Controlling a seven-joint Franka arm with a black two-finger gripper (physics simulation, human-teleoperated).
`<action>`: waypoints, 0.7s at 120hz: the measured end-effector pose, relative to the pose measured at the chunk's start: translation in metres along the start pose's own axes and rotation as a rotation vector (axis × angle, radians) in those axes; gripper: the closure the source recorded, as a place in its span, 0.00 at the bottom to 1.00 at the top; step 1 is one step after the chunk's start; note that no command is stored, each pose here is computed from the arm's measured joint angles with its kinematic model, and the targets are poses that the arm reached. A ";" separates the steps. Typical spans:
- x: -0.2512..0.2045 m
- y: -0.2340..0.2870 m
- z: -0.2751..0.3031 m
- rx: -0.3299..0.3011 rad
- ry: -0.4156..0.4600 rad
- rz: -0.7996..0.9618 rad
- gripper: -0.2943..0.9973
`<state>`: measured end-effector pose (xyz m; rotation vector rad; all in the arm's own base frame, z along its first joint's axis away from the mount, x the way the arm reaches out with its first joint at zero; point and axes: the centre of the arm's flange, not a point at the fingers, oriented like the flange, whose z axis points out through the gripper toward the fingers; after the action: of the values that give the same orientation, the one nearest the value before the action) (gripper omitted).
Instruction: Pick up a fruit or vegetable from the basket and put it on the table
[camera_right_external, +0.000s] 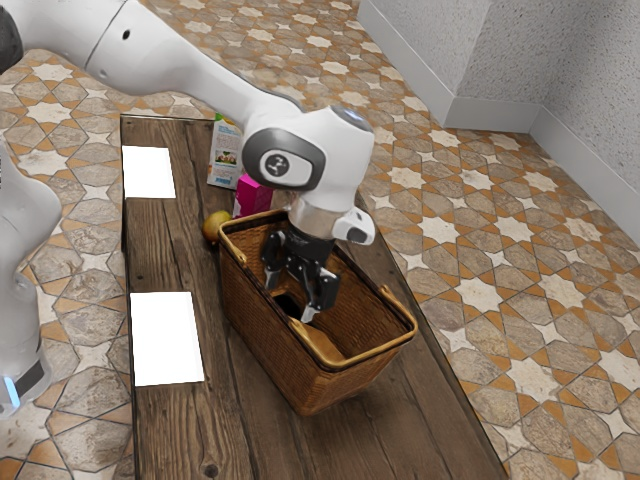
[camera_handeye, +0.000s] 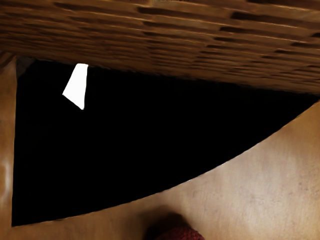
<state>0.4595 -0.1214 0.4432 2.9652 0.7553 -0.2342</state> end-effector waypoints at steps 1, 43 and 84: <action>0.001 0.000 0.002 0.002 0.000 -0.004 0.23; -0.012 0.011 0.030 0.035 0.000 0.041 0.23; -0.009 0.011 0.044 0.013 0.037 0.159 0.23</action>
<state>0.4514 -0.1400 0.4017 3.0297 0.5189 -0.1759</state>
